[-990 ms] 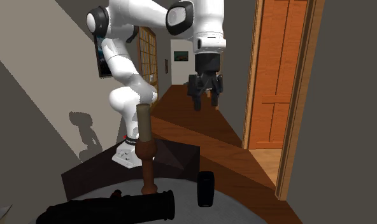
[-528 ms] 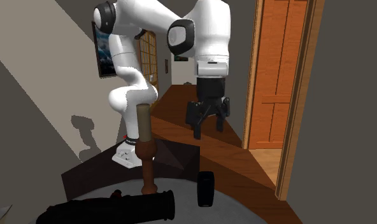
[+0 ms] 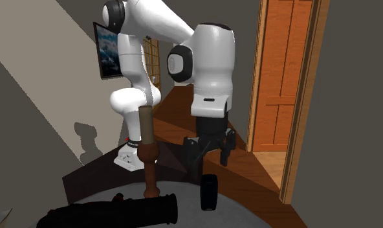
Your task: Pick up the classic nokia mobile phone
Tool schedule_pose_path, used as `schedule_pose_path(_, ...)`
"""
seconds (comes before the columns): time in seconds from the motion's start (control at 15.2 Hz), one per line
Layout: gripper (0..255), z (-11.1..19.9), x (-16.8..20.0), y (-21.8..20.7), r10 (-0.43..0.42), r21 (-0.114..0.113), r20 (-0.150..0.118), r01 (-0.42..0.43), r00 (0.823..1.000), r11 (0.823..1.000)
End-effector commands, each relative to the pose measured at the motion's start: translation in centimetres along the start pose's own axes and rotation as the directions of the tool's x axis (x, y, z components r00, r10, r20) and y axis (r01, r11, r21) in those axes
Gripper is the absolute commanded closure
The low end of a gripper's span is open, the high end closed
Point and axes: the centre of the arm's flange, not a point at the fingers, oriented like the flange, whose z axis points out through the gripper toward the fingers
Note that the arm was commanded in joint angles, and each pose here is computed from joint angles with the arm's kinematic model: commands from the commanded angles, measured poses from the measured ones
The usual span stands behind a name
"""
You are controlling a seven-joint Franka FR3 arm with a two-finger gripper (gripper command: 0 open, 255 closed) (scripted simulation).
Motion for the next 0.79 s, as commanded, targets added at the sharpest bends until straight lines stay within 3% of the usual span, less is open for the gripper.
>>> schedule_pose_path(0.0,0,1.0,0.2,0.2,0.005,0.000,0.000,-0.005,1.000,1.000)
schedule_pose_path(0.4,0,3.5,0.2,0.2,0.005,0.000,0.000,-0.005,1.000,1.000)
schedule_pose_path(0.46,255,3.5,0.2,0.2,0.005,0.000,0.000,-0.005,1.000,1.000)
schedule_pose_path(0.73,255,3.5,0.2,0.2,0.005,0.000,0.000,-0.005,1.000,1.000)
